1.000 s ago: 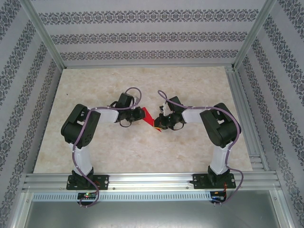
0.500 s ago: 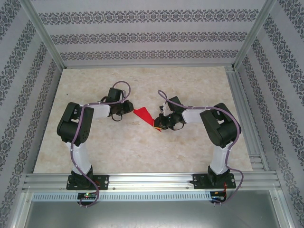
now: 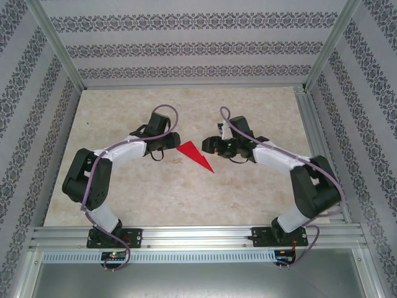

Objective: Fold a paper plane with a square sheet of paper (pick it up from the middle)
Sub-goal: Move a paper plane to the center of the table.

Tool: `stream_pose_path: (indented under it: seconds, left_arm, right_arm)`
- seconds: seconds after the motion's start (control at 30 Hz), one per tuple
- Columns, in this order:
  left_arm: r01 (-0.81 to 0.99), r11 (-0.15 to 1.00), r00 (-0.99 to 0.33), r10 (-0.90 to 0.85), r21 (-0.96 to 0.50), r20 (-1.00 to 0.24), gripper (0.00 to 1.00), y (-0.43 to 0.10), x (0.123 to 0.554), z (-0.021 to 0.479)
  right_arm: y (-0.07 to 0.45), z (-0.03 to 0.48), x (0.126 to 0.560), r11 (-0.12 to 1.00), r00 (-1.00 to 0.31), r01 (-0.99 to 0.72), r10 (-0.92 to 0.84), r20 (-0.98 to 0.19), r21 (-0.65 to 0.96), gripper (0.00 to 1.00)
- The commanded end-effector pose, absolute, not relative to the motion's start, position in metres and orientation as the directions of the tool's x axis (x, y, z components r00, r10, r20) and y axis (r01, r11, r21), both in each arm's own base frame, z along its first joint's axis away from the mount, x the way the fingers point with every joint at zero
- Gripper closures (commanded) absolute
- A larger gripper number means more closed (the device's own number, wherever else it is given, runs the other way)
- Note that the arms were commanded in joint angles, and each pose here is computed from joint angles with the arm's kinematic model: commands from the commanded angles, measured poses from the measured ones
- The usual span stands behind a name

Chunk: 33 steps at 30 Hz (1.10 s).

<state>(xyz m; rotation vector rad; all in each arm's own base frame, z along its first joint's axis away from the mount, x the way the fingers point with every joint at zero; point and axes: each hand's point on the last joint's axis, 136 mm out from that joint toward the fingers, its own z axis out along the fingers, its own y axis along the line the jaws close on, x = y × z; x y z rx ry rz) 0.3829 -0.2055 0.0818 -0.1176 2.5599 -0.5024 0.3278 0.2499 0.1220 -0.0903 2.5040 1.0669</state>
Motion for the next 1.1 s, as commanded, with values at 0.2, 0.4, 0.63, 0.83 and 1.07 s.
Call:
stream_pose_path:
  seconds: [0.2,0.4,0.63,0.83,1.07]
  left_arm:
    - [0.005,0.987,-0.883,-0.07,-0.159,-0.463,0.29,-0.249,0.349,0.085]
    - [0.014,0.996,-0.895,-0.026,-0.087,-0.445,0.23,-0.284,0.354,0.071]
    - [-0.006,1.0,-0.916,-0.003,0.006,-0.402,0.31,-0.29,0.362,0.051]
    - [-0.043,0.999,-0.916,-0.034,0.014,-0.399,0.38,-0.282,0.357,0.053]
    - [-0.095,0.994,-0.903,-0.106,-0.048,-0.415,0.52,-0.275,0.347,0.058]
  right_arm:
    - [0.142,0.115,0.347,0.891,-0.792,-0.079,0.216,-0.57,0.447,0.08]
    - [0.133,0.106,0.344,0.889,-0.78,-0.047,0.252,-0.572,0.456,0.02]
    - [0.137,0.101,0.339,0.873,-0.791,-0.049,0.262,-0.553,0.485,0.02]
    - [0.144,0.095,0.339,0.858,-0.813,-0.054,0.26,-0.522,0.511,0.03]
    - [0.147,0.09,0.34,0.853,-0.827,-0.047,0.258,-0.499,0.52,0.04]
